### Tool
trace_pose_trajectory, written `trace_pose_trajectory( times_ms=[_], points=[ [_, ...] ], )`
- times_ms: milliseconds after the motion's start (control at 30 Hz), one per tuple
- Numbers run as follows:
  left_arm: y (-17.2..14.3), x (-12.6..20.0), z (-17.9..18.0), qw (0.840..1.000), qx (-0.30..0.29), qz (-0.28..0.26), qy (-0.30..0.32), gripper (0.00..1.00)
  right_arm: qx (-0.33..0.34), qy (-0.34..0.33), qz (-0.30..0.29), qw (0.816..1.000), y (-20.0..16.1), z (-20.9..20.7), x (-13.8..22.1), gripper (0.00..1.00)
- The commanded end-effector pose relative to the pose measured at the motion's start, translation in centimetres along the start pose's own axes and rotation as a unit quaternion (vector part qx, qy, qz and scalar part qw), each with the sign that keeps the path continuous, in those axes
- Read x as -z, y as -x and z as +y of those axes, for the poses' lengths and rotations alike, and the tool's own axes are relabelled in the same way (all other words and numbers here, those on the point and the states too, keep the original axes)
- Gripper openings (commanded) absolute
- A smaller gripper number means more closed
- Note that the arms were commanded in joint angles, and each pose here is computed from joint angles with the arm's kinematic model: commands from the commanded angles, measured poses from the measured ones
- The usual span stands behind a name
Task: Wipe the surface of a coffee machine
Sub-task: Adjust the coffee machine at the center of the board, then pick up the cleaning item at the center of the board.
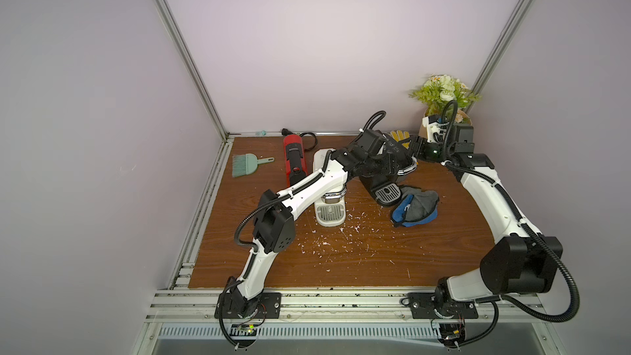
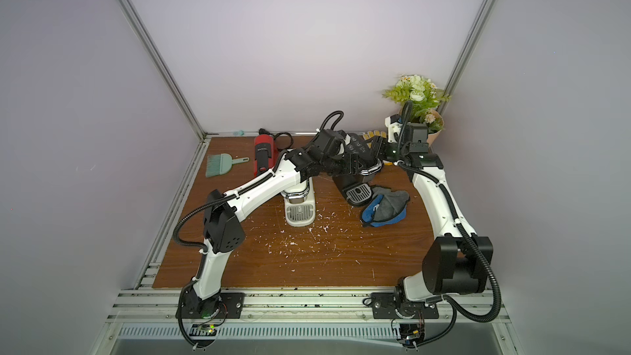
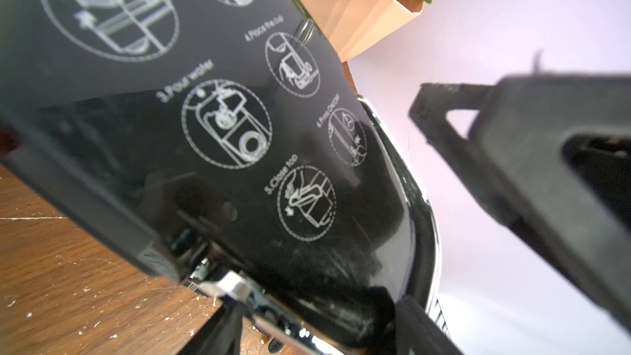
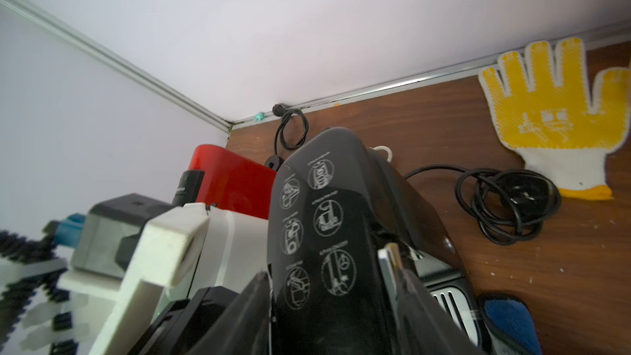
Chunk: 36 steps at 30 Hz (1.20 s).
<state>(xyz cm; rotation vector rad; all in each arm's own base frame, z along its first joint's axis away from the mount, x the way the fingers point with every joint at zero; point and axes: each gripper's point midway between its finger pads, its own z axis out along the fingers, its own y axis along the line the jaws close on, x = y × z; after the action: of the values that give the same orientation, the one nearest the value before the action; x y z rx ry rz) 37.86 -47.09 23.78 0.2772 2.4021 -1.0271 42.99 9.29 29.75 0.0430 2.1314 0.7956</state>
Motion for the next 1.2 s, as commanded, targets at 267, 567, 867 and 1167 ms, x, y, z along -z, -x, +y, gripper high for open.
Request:
trace_pose_trajectory(
  times_ms=[267, 567, 867, 1167],
  points=[
    [-1.9, 3.3, 5.1, 0.993, -0.007, 0.038, 0.115, 0.92, -0.049, -0.112, -0.047, 0.991, -2.6, -7.1, 4.6, 0.71],
    [-0.7, 7.1, 5.2, 0.99, -0.026, 0.0, 0.139, 0.99, -0.088, -0.181, 0.026, 0.979, -10.9, -13.5, 2.4, 0.74],
    [-0.4, 9.2, 4.6, 0.989, -0.058, -0.013, 0.135, 0.99, -0.1, -0.228, 0.072, 0.966, -15.0, -17.0, 1.1, 0.78],
    [-0.4, 10.2, 3.2, 0.991, -0.076, -0.033, 0.101, 0.99, -0.09, -0.258, 0.122, 0.954, -17.4, -18.6, -1.9, 0.82]
  ],
)
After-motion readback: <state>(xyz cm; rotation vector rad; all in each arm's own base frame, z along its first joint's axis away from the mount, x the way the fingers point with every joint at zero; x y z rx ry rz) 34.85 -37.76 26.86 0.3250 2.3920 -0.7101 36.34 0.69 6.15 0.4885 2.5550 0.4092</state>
